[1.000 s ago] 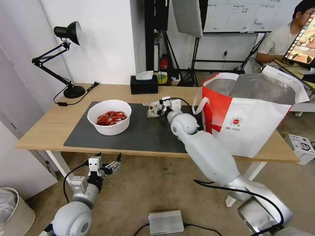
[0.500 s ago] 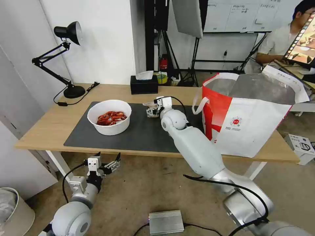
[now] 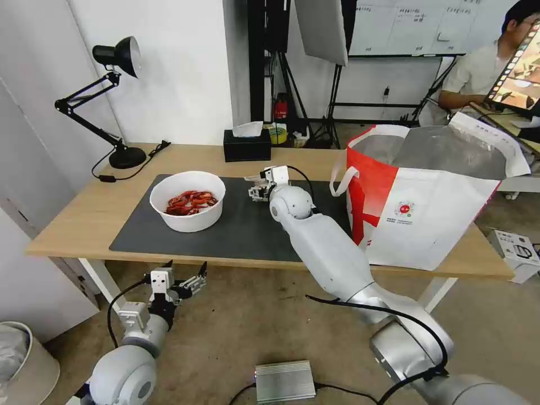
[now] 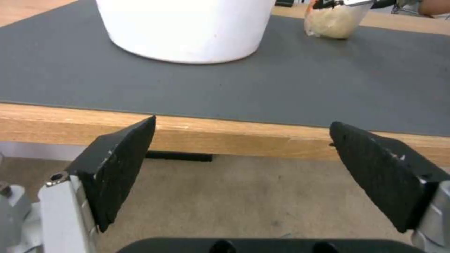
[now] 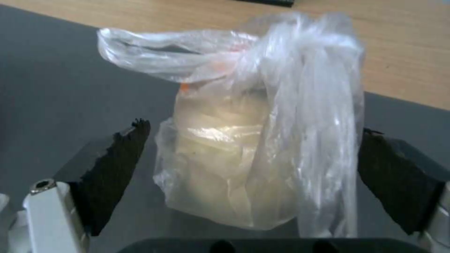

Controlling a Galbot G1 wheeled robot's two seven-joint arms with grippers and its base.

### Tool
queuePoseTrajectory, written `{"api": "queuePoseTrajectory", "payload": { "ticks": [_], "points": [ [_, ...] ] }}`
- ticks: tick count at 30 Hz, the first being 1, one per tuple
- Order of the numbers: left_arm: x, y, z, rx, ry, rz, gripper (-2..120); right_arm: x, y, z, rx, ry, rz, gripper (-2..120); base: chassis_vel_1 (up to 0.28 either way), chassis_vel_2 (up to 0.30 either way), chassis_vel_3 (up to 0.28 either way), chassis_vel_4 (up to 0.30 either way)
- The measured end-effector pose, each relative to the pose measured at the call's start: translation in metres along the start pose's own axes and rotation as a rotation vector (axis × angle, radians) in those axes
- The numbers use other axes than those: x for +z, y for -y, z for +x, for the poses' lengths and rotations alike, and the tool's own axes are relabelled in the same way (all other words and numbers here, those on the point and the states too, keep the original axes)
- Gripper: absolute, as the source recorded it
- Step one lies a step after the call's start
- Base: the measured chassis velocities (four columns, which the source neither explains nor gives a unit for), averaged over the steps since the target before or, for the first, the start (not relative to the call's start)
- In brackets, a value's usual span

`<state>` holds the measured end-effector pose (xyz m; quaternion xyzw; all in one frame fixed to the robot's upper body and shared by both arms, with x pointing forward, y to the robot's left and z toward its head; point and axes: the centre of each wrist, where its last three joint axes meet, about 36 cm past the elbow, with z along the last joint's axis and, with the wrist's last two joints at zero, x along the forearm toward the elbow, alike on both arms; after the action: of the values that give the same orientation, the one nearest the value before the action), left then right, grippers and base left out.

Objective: Pick up the trash from the table and place it into the takeout bag.

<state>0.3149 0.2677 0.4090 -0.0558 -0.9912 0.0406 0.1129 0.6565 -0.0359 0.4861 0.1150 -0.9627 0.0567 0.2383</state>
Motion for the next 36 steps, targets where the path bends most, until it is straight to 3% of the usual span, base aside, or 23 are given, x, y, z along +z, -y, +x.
{"api": "queuePoseTrajectory", "payload": {
  "ticks": [20, 36],
  "points": [
    [0.001, 0.002, 0.0, 0.008, -0.003, -0.001, 100, 0.015, 0.005, -0.013, -0.014, -0.037, -0.006, 100, 0.0, 0.0, 0.0, 0.0],
    [0.004, 0.007, 0.002, 0.01, -0.006, 0.002, 100, 0.022, 0.014, -0.021, -0.049, -0.01, -0.025, 100, 0.0, 0.0, 0.0, 0.0]
  ]
}}
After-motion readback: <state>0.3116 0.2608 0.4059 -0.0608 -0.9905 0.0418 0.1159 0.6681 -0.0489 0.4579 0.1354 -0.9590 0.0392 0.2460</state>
